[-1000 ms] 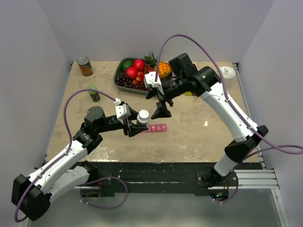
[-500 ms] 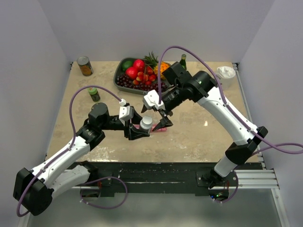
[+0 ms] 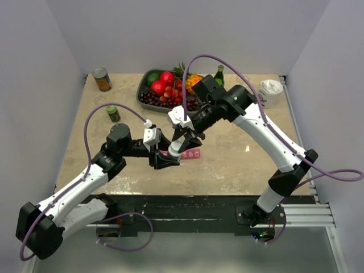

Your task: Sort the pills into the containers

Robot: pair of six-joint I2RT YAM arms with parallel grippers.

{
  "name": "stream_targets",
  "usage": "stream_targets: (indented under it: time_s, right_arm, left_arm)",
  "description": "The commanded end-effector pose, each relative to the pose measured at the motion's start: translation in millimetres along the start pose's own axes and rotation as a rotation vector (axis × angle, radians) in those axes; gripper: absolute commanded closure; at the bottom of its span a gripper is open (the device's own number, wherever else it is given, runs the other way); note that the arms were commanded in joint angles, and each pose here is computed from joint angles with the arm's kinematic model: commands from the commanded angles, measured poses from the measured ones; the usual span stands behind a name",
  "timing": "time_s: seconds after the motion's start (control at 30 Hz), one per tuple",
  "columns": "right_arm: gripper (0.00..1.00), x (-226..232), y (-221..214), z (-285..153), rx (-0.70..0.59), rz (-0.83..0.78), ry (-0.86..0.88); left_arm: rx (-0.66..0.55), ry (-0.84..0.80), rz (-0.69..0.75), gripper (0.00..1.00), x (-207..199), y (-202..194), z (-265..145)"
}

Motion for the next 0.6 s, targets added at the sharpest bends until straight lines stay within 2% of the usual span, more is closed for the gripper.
stream_targets:
  time_s: [0.0,0.1,0.27,0.37,0.43,0.57]
  right_arm:
    - [0.59,7,-3,7,0.009,0.099,0.014]
    - [0.66,1,-6,8,0.018,0.176,-0.031]
    - [0.66,-21,-18,19,0.021,0.358,-0.141]
    - [0.67,-38,-32,26,0.037,0.452,-0.226]
    - [0.68,-52,-45,29,0.068,0.519,-0.301]
    - [0.66,-74,-71,35,0.114,0.613,-0.433]
  left_arm:
    - [-0.076,0.093,0.122,1.0,13,39,-4]
    - [-0.173,0.228,0.163,1.0,22,54,-14]
    - [-0.388,0.488,0.25,1.0,39,75,-40]
    - [-0.465,0.6,0.272,1.0,47,87,-52]
    - [-0.454,0.699,0.285,1.0,59,88,-57]
    - [-0.338,0.723,0.264,1.0,73,66,-41]
Point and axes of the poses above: each gripper's point midway between its finger pads, its own z axis out along the fingers, its own x axis along the line the jaws close on, y = z × x, the point moved 2 cm from there along -z, back along the fingers, and after that the axes turned 5 degrees about z, right-handed, at the moved point
